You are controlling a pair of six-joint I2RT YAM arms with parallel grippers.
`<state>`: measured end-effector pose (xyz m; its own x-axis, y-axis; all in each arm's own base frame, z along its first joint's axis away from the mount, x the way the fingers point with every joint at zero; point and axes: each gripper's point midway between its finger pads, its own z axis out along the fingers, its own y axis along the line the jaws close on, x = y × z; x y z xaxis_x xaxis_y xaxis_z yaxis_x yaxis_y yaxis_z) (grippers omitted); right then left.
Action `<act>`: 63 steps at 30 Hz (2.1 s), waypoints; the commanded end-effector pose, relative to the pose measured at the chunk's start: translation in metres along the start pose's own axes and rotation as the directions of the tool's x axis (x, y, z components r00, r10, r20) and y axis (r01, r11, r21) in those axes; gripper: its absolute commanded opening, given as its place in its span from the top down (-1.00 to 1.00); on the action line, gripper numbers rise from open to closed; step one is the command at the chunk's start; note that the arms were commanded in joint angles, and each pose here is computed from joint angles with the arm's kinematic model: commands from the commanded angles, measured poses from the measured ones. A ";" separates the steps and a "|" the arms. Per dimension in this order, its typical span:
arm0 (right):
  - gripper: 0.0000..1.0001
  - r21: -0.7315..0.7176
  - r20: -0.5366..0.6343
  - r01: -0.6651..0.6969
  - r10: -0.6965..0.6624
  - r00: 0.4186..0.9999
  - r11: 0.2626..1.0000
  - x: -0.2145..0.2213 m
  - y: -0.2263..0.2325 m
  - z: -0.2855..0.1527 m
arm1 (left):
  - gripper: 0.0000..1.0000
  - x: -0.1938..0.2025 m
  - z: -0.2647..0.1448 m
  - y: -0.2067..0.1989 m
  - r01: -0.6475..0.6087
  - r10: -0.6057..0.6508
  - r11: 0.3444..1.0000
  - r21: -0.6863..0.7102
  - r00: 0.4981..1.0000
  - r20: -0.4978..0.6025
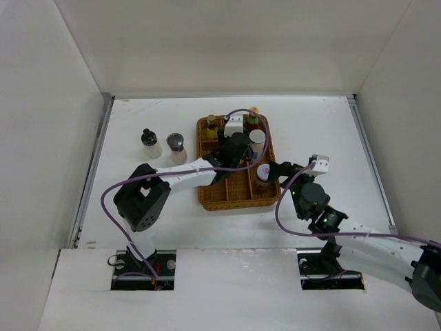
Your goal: Organize the condiment bottles
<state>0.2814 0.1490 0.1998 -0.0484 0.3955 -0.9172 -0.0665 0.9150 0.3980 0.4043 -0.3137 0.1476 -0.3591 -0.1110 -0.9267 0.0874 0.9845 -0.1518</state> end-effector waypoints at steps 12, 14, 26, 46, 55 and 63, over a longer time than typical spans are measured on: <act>-1.00 -0.017 0.024 -0.040 0.040 0.999 0.999 -0.008 0.006 0.003 | 0.06 0.001 0.005 -0.003 0.055 -0.058 0.998 0.030 0.995 0.078; -1.00 -0.022 0.018 -0.041 0.042 0.999 0.999 -0.006 0.007 0.003 | -0.21 0.000 0.000 -0.002 0.060 -0.063 0.998 0.031 0.994 0.088; -1.00 -0.027 0.016 -0.046 0.046 0.999 0.999 -0.006 0.008 0.003 | -0.40 -0.046 -0.055 0.037 0.132 -0.136 0.991 0.033 0.970 0.202; -1.00 -0.046 -0.014 -0.026 0.025 1.000 0.999 0.003 0.015 0.008 | -0.75 -0.043 -0.023 0.205 0.207 -0.197 0.945 -0.254 0.978 0.066; -1.00 -0.064 -0.036 -0.020 0.017 0.999 0.998 0.008 0.019 0.008 | -0.27 -0.051 0.000 0.214 0.205 -0.190 0.937 -0.282 0.978 0.081; -1.00 -0.067 -0.034 -0.023 0.020 0.999 0.997 0.008 0.019 0.008 | 0.36 -0.090 -0.049 0.192 0.174 -0.130 0.955 -0.239 0.973 0.191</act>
<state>0.2835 0.1657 0.1769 -0.1281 0.3529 -0.9269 -0.1080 0.9240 0.3668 0.4176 -0.1018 0.1375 -0.3755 -0.2386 -0.8956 -0.2470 0.9571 -0.1514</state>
